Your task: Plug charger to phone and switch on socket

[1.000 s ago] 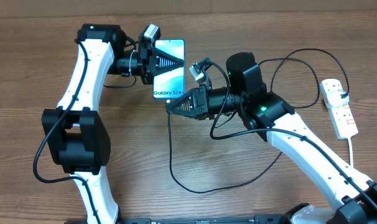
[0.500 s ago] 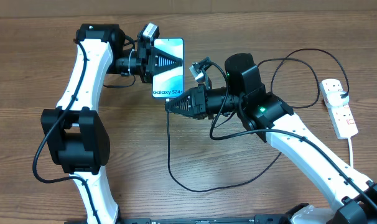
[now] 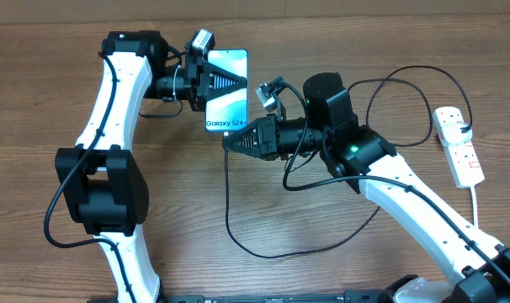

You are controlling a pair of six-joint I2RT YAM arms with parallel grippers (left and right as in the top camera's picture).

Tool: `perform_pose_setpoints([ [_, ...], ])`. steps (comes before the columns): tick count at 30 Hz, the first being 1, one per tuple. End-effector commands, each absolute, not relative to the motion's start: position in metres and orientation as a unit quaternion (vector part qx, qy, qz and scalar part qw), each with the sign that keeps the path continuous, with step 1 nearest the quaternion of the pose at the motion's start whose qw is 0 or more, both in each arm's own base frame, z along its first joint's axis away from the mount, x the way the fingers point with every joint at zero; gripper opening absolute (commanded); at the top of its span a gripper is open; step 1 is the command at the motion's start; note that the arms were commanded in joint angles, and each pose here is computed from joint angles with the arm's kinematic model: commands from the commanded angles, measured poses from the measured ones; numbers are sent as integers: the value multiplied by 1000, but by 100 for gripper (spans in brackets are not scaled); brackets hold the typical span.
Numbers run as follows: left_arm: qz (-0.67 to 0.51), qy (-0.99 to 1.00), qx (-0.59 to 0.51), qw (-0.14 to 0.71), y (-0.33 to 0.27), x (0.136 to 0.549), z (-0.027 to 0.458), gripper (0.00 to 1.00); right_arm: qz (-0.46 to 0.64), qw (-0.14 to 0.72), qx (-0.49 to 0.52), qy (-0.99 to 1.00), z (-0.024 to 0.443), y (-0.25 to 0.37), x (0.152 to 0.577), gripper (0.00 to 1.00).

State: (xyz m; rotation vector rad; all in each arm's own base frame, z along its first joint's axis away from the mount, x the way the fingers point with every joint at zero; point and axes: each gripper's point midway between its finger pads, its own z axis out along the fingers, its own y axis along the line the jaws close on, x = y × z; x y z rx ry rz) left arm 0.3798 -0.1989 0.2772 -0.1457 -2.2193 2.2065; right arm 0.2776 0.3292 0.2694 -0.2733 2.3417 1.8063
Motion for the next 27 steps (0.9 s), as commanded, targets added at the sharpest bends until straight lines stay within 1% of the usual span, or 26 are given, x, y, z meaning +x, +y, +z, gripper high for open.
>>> perform_pose_setpoints([
  [1,711,-698,-90,-3,-219,362,297,4,581,181,-48,792,278,319,319,4],
  [2,711,-698,-90,-3,-219,362,297,4,582,183,-50,790,279,320,319,4],
  [4,711,-698,-90,-3,-219,362,297,4,583,184,-51,790,280,320,319,8],
  [5,711,-698,-90,-3,-219,362,297,4,584,183,-52,789,280,320,318,8],
  [7,711,-698,-90,-3,-219,362,297,4,588,176,-58,787,280,321,315,4],
  [15,710,-697,-99,-12,-219,364,296,4,592,163,-64,787,280,322,310,4],
  [21,709,-692,-126,-40,-219,365,296,4,589,168,-62,788,279,321,312,4],
  [27,710,-694,-113,-27,-219,365,296,4,582,171,-52,794,275,320,315,4],
])
